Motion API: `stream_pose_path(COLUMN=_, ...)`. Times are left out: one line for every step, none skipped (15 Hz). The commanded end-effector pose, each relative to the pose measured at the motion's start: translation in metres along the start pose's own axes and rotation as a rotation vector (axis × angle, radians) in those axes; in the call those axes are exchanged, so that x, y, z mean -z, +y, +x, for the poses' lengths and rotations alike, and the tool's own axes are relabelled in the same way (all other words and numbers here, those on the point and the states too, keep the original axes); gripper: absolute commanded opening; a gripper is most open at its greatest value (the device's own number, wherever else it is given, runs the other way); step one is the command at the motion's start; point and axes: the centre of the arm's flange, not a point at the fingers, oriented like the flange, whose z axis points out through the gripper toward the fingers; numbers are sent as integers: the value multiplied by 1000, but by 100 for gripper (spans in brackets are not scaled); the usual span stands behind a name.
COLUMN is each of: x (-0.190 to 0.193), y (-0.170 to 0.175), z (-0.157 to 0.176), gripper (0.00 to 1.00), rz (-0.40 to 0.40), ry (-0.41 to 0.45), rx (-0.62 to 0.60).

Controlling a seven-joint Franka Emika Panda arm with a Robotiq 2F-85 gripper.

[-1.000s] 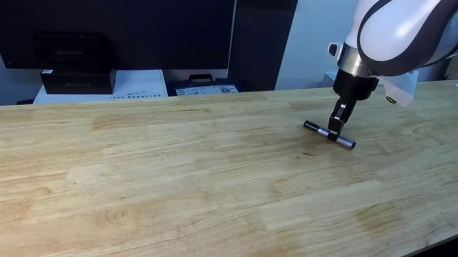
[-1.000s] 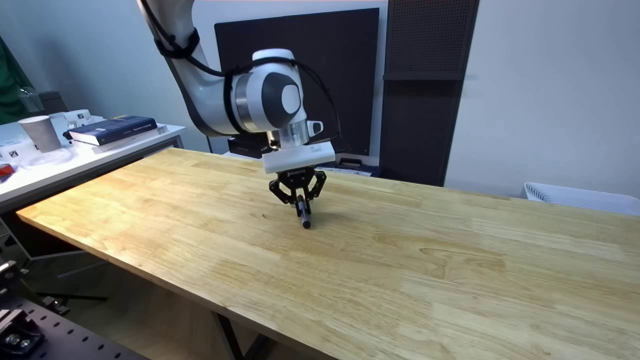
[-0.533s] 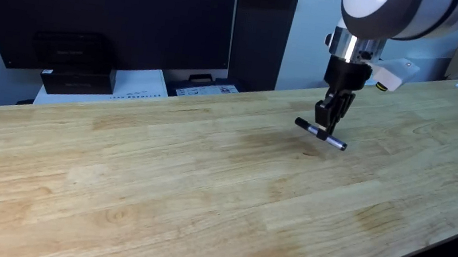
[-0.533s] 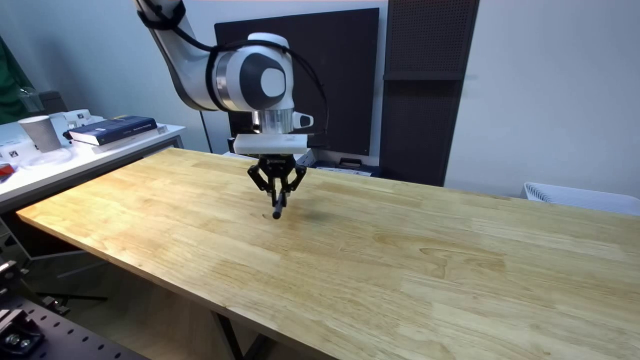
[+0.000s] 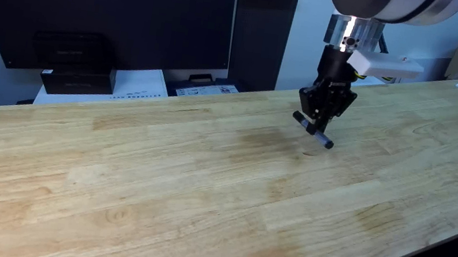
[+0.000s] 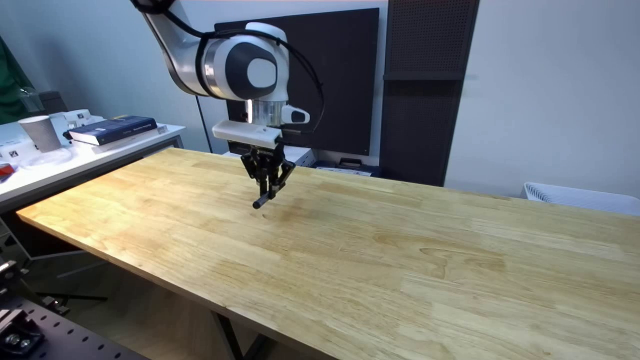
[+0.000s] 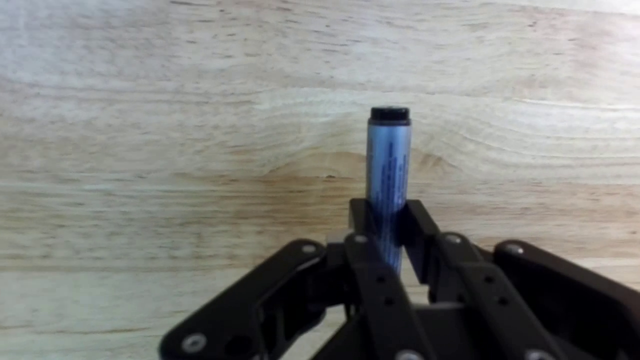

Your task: Move the black marker slightly to the left

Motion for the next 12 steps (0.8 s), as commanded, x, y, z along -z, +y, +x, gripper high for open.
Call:
stream_pose_path(x=-16, y=0, z=9, gripper=5, rz=28, ry=5, rx=-193)
stream_pose_path(x=-21, y=3, z=9, gripper=5, rz=42, ry=8, rx=-239)
stream_pose_path(x=-25, y=6, z=10, gripper=5, rz=53, ry=18, rx=-284)
stream_pose_path(x=-30, y=9, z=10, gripper=5, rz=66, ry=27, rx=-328)
stream_pose_path(x=-34, y=11, z=11, gripper=5, rz=74, ry=42, rx=-374)
stream_pose_path(x=-36, y=12, z=10, gripper=5, rz=83, ry=57, rx=-416)
stream_pose_path(x=-38, y=12, z=10, gripper=44, rz=87, ry=72, rx=-460)
stream_pose_path(x=-39, y=12, z=10, gripper=48, rz=89, ry=83, rx=-484)
stream_pose_path(x=-40, y=12, z=10, gripper=53, rz=85, ry=90, rx=-507)
stream_pose_path(x=-40, y=12, z=10, gripper=59, rz=88, ry=96, rx=-523)
stream_pose_path(x=-40, y=12, z=10, gripper=67, rz=90, ry=100, rx=-535)
stream_pose_path(x=-38, y=11, z=8, gripper=73, rz=94, ry=103, rx=-543)
